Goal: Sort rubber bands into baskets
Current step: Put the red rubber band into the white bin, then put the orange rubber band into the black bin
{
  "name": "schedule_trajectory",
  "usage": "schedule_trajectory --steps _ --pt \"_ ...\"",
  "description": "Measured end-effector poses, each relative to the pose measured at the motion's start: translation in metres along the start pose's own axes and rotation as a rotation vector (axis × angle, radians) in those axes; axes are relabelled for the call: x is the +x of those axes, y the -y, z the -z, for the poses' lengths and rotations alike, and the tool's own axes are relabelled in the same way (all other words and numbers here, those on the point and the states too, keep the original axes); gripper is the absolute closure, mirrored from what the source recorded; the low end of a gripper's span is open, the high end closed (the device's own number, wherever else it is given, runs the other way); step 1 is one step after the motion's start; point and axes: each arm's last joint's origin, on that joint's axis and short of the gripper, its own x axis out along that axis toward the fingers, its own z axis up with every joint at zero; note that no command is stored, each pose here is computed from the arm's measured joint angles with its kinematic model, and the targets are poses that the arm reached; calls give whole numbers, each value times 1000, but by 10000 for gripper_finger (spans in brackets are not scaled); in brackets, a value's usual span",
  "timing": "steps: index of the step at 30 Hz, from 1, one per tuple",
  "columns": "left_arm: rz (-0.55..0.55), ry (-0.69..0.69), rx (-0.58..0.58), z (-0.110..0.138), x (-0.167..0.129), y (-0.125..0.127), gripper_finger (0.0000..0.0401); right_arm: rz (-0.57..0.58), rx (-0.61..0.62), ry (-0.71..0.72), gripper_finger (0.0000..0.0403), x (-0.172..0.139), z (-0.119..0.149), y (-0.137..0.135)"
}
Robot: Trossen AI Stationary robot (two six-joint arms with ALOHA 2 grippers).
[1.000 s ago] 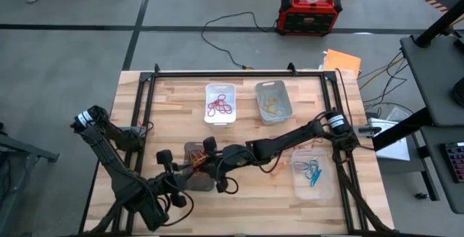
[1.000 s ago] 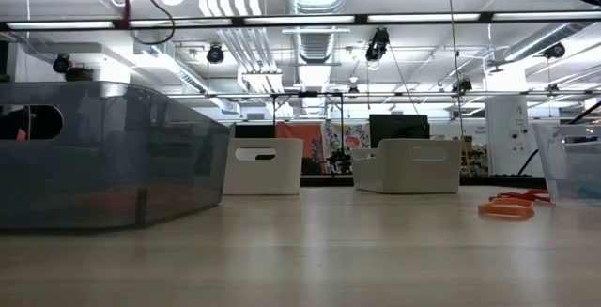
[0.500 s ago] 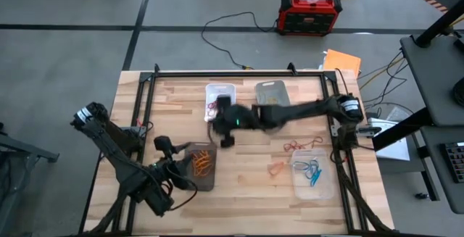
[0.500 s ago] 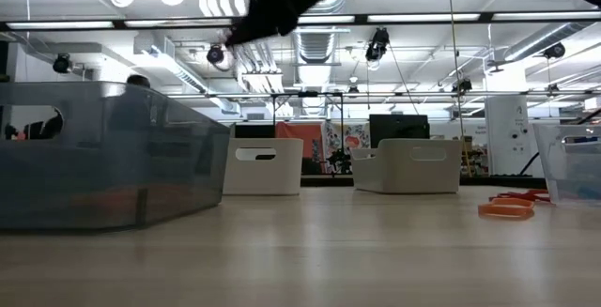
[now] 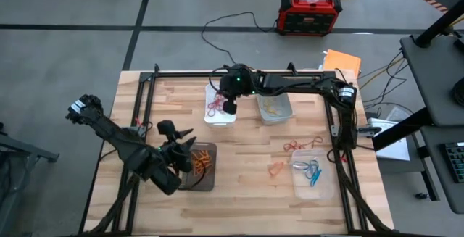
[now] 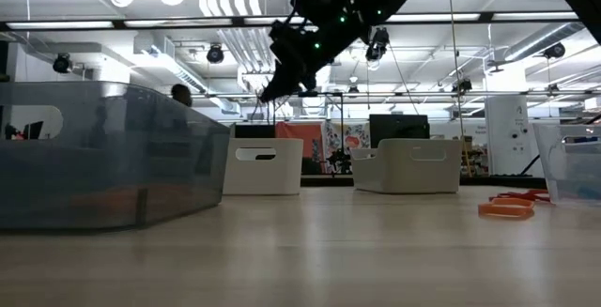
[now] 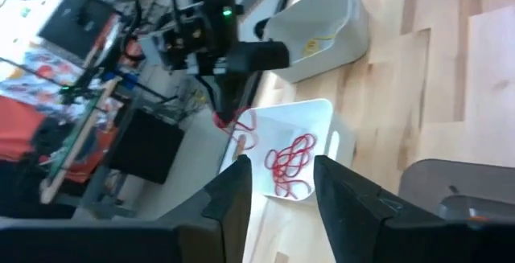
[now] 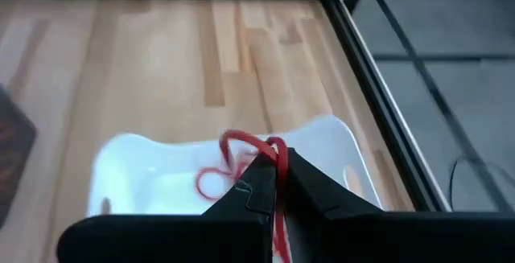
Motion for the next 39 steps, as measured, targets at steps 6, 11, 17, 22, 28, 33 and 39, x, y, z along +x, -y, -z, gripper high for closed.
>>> schedule_trajectory --steps 6,11,17,22,28,33,39 --pt "192 43 -4 0 19 -2 297 6 35 -21 380 3 6 10" --pt "353 183 2 7 37 -4 308 8 55 -15 345 3 6 11" --pt "417 371 -94 30 47 -21 313 9 67 -20 299 2 6 11" --pt "461 488 -239 51 39 -41 314 4 113 -45 279 -5 5 11" --pt "483 524 -328 74 33 -53 314 -40 174 -206 273 -36 -2 -3" --pt "406 484 -325 86 34 -55 314 -107 226 -365 273 -72 -5 -33" --pt "320 450 -258 91 35 -58 314 -154 325 -580 273 -112 -2 -83"
